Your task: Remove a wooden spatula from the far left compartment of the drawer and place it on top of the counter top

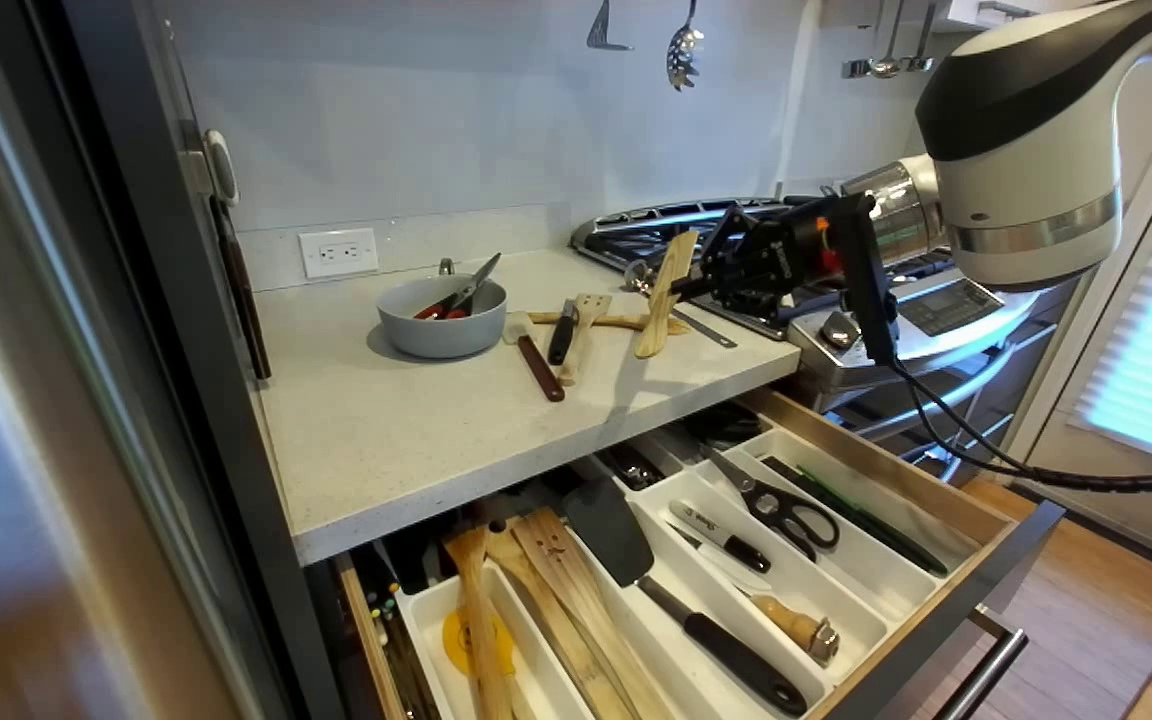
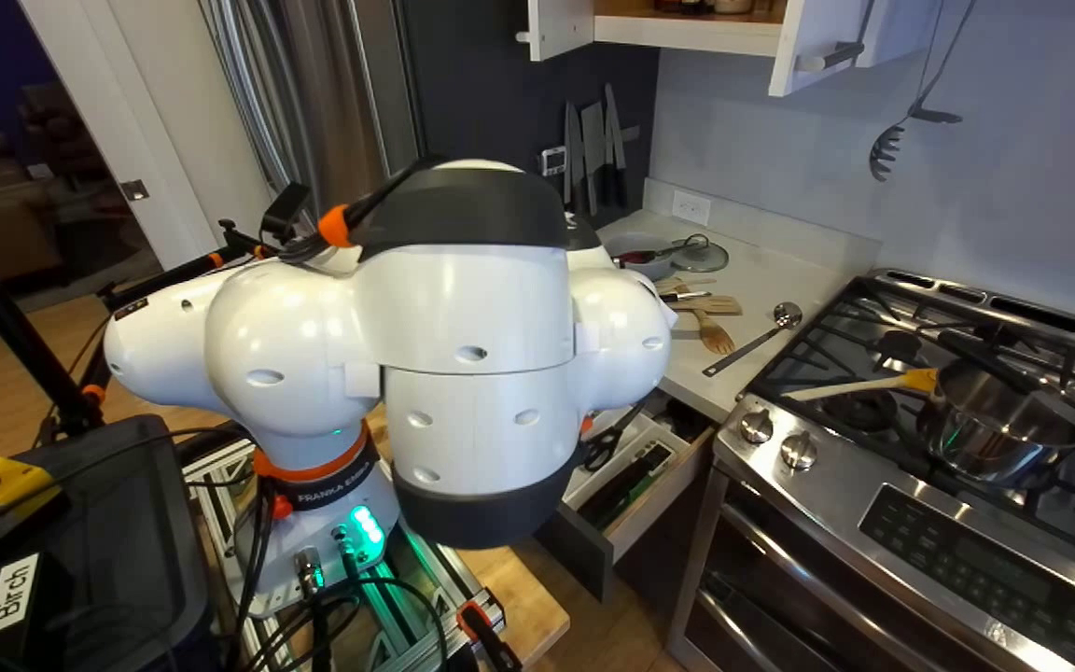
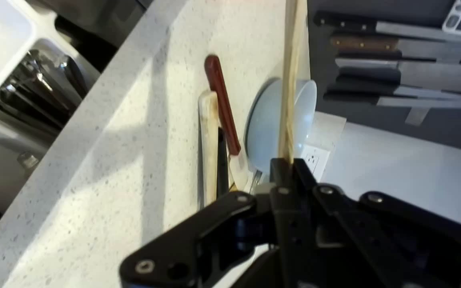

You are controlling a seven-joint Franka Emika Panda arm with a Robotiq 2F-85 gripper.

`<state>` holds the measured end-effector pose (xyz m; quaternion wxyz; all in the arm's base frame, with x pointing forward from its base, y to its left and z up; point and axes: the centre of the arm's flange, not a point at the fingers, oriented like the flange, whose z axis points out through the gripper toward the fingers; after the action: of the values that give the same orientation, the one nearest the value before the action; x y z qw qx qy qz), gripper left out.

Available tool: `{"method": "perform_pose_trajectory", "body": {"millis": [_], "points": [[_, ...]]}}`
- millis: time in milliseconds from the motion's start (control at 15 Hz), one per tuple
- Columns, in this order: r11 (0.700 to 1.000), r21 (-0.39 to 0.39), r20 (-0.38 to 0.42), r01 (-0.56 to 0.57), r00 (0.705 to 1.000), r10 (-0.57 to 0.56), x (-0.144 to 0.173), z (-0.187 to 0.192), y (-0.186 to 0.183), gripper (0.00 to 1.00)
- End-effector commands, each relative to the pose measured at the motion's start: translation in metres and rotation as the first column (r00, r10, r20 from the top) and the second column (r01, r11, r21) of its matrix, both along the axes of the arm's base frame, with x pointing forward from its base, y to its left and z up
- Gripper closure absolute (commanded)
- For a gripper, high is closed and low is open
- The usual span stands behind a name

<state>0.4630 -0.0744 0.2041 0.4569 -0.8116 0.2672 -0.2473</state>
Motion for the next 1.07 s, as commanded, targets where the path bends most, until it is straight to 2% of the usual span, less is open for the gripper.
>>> {"method": "perform_pose_trajectory", "body": {"millis": [0, 200, 267, 333, 467, 600, 733, 800, 867, 933, 1000], "points": [[0.984, 0.11, -0.03, 0.143, 0.99, -0.14, 0.037, 0.011, -0.029, 0.99], [0.978, 0.129, -0.104, 0.163, 0.983, -0.15, 0.073, 0.019, -0.044, 0.99], [0.978, 0.133, -0.127, 0.157, 0.982, -0.141, 0.083, 0.017, -0.04, 0.69], [0.978, 0.139, -0.139, 0.156, 0.981, -0.137, 0.089, 0.015, -0.036, 0.67], [0.978, 0.146, -0.158, 0.147, 0.98, -0.124, 0.095, 0.013, -0.026, 0.53], [0.988, 0.105, -0.18, 0.11, 0.98, -0.09, 0.085, 0.014, -0.01, 0.39], [0.997, 0.052, -0.16, 0.056, 0.986, -0.047, 0.055, 0.021, 0.007, 0.23], [0.999, 0.03, -0.157, -0.023, 0.987, 0.027, 0.029, 0.026, 0.018, 0.15], [0.998, 0.009, -0.173, -0.058, 0.983, 0.059, 0.019, 0.025, 0.027, 0.08], [0.995, -0.015, -0.181, -0.094, 0.979, 0.09, -0.011, 0.026, 0.033, 0.01], [0.99, -0.039, -0.185, -0.132, 0.975, 0.123, -0.026, 0.026, 0.036, 0.0]]}}
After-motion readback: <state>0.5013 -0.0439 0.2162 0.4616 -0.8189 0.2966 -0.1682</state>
